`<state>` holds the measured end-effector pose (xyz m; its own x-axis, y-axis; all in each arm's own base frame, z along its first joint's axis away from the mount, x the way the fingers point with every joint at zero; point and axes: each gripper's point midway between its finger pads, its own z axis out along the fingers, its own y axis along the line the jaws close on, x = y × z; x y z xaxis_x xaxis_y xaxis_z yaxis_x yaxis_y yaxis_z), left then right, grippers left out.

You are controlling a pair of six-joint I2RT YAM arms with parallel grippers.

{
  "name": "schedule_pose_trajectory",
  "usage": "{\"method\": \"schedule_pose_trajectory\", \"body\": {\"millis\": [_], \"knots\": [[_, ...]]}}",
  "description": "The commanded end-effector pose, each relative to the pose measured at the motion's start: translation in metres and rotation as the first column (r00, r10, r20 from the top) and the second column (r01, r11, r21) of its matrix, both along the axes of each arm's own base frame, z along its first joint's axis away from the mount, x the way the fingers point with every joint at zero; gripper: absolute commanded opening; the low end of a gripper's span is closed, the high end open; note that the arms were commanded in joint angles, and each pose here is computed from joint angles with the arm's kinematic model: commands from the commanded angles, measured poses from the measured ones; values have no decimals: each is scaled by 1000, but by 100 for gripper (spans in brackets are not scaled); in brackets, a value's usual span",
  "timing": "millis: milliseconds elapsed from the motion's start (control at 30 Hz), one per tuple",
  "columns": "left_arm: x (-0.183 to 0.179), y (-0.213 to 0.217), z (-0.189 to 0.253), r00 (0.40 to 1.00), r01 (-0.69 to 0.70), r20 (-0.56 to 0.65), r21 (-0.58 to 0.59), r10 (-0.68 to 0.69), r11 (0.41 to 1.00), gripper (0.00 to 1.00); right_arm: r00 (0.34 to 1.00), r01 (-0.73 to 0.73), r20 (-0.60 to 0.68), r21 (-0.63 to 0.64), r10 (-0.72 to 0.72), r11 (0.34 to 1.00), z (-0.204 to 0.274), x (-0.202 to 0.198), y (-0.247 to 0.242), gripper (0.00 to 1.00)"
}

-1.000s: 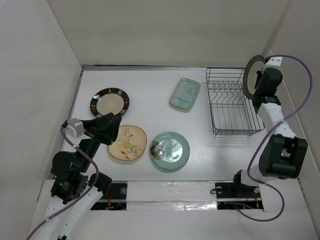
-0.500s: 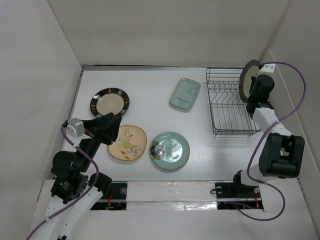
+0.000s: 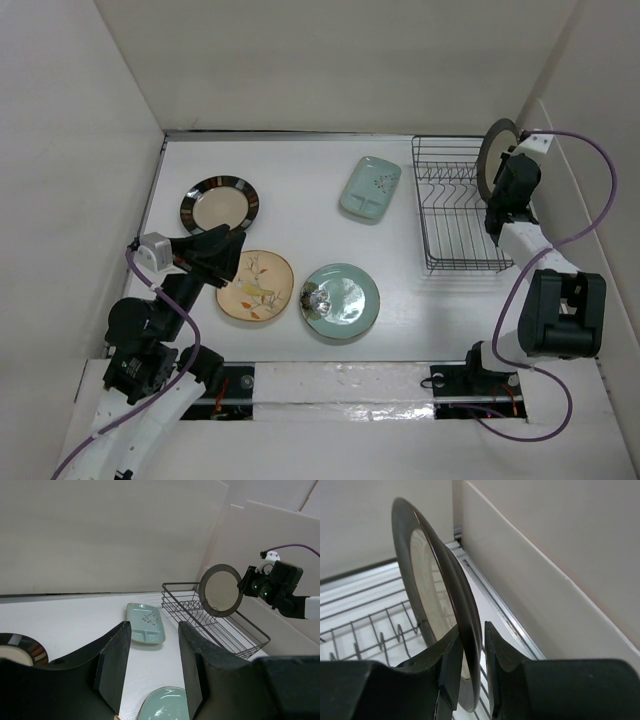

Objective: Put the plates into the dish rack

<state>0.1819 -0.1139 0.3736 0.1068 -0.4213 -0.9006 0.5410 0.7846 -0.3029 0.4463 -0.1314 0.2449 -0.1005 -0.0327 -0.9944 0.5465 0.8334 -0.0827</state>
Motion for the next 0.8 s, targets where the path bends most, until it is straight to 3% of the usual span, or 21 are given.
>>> {"method": "schedule_pose_trajectory", "body": {"millis": [0,367,467,633,667,700,733,767], "knots": [[1,-3,7,1000,8,25,-4,-8,1000,40,980,26,196,10,-27,1000,49,-4,3,33],[1,-1,7,1000,2,28,-6,-2,1000,40,982,58,178,38,-64,998,54,3,11,36],[2,-2,6,1000,3,22,-2,-3,1000,40,970,91,219,88,-108,992,77,-6,11,48],[6,-2,4,1000,-8,8,1,8,1000,40,952,-93,302,140,47,986,120,-13,67,53],[6,-2,3,1000,-8,6,0,8,1000,40,942,-145,325,160,87,976,128,-15,83,47],[6,-1,5,1000,-10,10,-1,10,1000,40,934,-201,329,167,137,965,131,-14,102,19],[7,0,4,1000,-17,8,-2,17,1000,39,936,-232,308,182,169,955,126,-14,119,5],[8,0,2,1000,-22,1,-2,22,1000,35,918,-316,317,218,239,923,124,-13,158,0]]}}
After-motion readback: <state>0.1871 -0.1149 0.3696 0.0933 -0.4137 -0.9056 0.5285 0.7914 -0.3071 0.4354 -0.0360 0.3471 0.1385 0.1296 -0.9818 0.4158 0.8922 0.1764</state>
